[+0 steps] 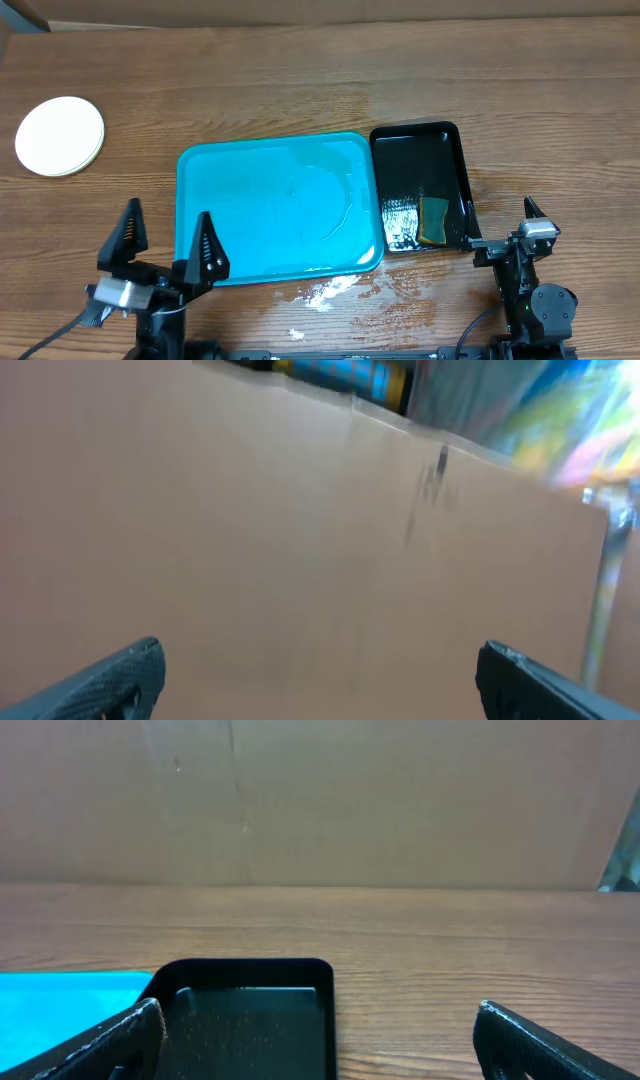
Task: Clean dirty plates on tray and stack at the side
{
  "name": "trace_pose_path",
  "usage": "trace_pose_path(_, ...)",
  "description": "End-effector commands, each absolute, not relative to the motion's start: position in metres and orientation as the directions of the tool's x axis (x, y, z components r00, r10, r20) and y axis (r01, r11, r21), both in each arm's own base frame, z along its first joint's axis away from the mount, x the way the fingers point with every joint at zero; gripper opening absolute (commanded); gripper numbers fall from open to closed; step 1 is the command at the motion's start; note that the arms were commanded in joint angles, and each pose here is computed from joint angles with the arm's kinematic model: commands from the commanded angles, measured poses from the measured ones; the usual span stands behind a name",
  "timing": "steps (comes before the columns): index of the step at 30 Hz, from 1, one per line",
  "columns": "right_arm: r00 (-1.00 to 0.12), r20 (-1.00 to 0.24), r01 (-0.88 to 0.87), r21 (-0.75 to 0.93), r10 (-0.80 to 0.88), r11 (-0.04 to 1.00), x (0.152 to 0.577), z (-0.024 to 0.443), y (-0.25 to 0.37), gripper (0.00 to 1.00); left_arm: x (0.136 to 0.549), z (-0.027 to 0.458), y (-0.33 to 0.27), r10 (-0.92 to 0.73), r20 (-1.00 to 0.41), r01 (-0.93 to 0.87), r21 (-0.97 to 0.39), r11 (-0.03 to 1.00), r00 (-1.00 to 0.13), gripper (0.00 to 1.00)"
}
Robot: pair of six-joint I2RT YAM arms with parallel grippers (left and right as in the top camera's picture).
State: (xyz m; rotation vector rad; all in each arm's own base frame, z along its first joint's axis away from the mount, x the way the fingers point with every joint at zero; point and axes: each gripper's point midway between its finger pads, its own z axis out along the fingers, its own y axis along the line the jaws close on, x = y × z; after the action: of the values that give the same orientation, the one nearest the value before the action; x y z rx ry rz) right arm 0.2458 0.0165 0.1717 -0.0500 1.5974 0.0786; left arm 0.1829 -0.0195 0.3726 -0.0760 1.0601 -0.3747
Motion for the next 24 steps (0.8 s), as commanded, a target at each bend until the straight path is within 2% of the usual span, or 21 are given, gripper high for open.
trace_pose_path(1,-0.024,-1.000,-0.081,0.018,0.016,0.997,0.246,0.170,0.017,1.00,0.190,0.358,-0.003,-0.325,-0.803,0.188,-0.266,0.945,0.500,1.00)
trace_pose_path(4,-0.023,-1.000,-0.081,0.017,0.016,0.997,0.246,0.170,0.016,1.00,0.198,0.341,0.005,-0.325,-0.802,0.149,-0.291,0.945,0.500,1.00)
trace_pose_path(12,-0.023,-1.000,-0.081,0.018,0.016,0.997,0.246,0.170,0.016,1.00,0.232,0.259,0.010,-0.327,-0.884,0.059,-0.326,0.943,0.333,1.00)
trace_pose_path(16,-0.023,-1.000,-0.081,0.018,0.016,0.997,0.246,0.170,0.016,1.00,0.245,0.197,0.022,-0.327,-0.937,-0.087,-0.338,0.937,0.125,1.00)
trace_pose_path(19,-0.023,-1.000,-0.081,0.018,0.016,0.997,0.246,0.170,0.017,1.00,0.245,0.162,0.023,-0.327,-0.945,-0.136,-0.324,0.936,-0.007,1.00)
trace_pose_path(24,-0.023,-1.000,-0.081,0.017,0.016,0.997,0.246,0.170,0.017,1.00,0.246,0.158,0.015,-0.172,-0.984,-0.095,-0.167,0.981,-0.054,1.00)
